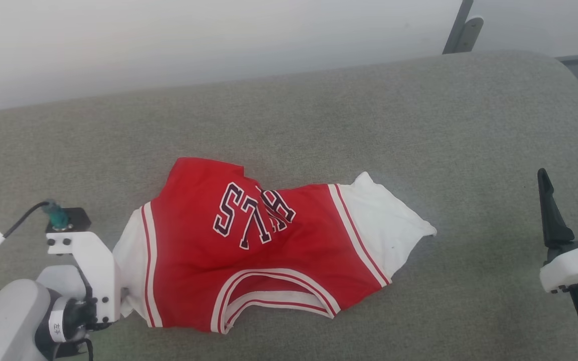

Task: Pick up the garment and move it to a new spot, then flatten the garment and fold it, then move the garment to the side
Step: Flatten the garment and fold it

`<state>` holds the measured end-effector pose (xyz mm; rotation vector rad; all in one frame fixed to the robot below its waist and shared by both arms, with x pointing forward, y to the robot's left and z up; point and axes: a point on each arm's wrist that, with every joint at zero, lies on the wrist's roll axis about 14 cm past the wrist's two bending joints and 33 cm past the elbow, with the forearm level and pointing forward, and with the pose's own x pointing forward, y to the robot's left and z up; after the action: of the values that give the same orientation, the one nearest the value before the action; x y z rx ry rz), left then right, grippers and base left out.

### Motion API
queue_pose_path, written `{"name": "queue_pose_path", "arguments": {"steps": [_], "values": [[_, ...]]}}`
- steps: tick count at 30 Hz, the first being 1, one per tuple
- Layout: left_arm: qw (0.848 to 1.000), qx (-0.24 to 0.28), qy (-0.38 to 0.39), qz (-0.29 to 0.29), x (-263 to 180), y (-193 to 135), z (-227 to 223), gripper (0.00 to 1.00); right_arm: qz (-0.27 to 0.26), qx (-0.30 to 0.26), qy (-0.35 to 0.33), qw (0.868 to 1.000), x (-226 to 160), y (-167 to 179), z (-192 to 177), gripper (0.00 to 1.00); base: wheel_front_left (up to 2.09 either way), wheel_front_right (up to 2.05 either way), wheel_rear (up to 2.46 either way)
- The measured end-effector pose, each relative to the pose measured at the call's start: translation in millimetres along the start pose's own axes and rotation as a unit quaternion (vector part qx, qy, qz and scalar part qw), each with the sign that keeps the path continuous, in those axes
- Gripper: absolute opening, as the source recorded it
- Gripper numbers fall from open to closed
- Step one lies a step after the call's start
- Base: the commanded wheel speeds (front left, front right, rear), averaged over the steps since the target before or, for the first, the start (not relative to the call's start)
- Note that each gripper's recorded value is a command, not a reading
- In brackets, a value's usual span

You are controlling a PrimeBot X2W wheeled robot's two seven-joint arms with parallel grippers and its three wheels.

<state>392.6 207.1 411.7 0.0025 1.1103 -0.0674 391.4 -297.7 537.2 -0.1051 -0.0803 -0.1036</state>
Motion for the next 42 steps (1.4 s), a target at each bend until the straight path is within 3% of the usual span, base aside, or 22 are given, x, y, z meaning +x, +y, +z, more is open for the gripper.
{"name": "queue_pose_path", "arguments": {"steps": [5, 6, 7, 9, 15, 29, 37, 42], "values": [[1.0, -0.007, 0.014, -0.004, 8, -2, -5, 0.87, -0.003, -0.001, 0.006, 1.0, -1, -3, -3, 1.0, 0.0, 0.0, 0.0], [1.0, -0.008, 0.017, -0.003, 9, -2, -7, 0.69, -0.004, -0.002, 0.007, 1.0, -1, -4, -4, 1.0, 0.0, 0.0, 0.0], [1.0, -0.01, 0.018, -0.005, 11, -3, -8, 0.33, -0.004, -0.002, 0.008, 1.0, -1, -4, -4, 1.0, 0.0, 0.0, 0.0], [1.0, -0.013, 0.024, -0.013, 14, -7, -11, 0.0, -0.005, -0.003, 0.01, 1.0, -1, -5, -6, 1.0, 0.0, 0.0, 0.0], [0.999, -0.004, 0.033, -0.02, 18, -9, -16, 0.0, -0.005, -0.005, 0.012, 1.0, 0, -6, -7, 1.0, 0.0, 0.0, 0.0], [0.999, 0.011, 0.022, 0.045, 5, 22, -8, 0.0, 0.0, -0.007, 0.014, 1.0, 5, -4, -8, 1.0, 0.0, 0.0, 0.0], [1.0, -0.007, 0.017, 0.022, 8, 12, -9, 0.0, -0.001, -0.007, 0.018, 1.0, 5, -4, -10, 1.0, 0.0, 0.0, 0.0], [0.997, 0.024, -0.061, -0.027, -11, -19, 31, 0.0, -0.007, -0.008, 0.018, 1.0, 4, -8, -9, 1.0, 0.0, 0.0, 0.0]]}}
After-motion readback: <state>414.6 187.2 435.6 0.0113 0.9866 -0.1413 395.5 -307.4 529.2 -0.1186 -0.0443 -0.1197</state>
